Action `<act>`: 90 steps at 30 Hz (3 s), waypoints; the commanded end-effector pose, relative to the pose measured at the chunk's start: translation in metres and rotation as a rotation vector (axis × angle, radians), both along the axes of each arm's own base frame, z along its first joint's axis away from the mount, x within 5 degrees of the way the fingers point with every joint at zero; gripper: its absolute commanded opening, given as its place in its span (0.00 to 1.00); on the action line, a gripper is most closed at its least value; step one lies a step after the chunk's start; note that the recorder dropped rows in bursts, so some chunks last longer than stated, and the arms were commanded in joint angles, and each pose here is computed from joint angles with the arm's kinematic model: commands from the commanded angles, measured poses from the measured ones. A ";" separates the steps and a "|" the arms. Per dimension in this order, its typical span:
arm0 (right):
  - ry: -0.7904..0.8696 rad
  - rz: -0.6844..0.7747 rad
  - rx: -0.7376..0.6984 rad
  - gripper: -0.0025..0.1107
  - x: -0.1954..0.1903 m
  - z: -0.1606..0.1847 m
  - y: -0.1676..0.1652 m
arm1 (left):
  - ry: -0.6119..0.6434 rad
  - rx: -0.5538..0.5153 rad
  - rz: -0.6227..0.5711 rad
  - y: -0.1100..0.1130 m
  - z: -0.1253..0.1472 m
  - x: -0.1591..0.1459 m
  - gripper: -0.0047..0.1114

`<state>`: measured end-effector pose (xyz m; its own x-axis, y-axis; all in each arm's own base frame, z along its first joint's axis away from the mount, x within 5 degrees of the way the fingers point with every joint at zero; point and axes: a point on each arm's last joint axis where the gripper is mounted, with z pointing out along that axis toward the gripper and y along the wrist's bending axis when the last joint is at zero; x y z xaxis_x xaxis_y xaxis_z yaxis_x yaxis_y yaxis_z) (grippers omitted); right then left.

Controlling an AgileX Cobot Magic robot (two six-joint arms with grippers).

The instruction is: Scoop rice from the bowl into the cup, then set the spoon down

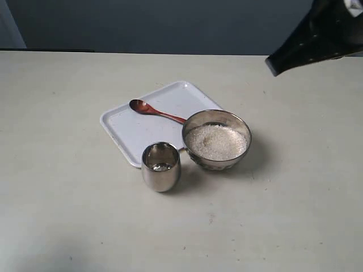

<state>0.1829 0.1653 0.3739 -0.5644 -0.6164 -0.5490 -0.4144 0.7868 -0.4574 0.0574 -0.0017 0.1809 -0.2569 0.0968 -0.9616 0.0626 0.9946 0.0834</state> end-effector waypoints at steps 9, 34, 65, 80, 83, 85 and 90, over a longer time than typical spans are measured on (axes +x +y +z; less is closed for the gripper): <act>0.185 0.078 0.494 0.02 -0.074 0.046 -0.049 | -0.016 -0.006 -0.001 0.000 0.004 0.000 0.04; -0.195 -0.003 0.670 0.02 -0.048 0.054 -0.082 | -0.016 -0.006 -0.001 0.000 0.004 0.000 0.04; -0.654 -0.490 0.725 0.02 -0.134 -0.158 -0.171 | -0.018 -0.006 -0.001 0.000 0.004 0.000 0.04; -0.595 -0.514 0.708 0.02 -0.129 -0.188 -0.172 | -0.018 -0.006 -0.001 0.000 0.004 0.000 0.04; -0.595 -0.514 0.708 0.02 -0.129 -0.188 -0.172 | -0.018 -0.006 -0.001 0.000 0.004 0.000 0.04; -0.595 -0.514 0.708 0.02 -0.129 -0.188 -0.172 | -0.018 -0.006 -0.001 0.000 0.004 0.000 0.04; -0.595 -0.514 0.708 0.02 -0.129 -0.188 -0.172 | -0.014 -0.006 -0.001 0.000 0.003 0.000 0.04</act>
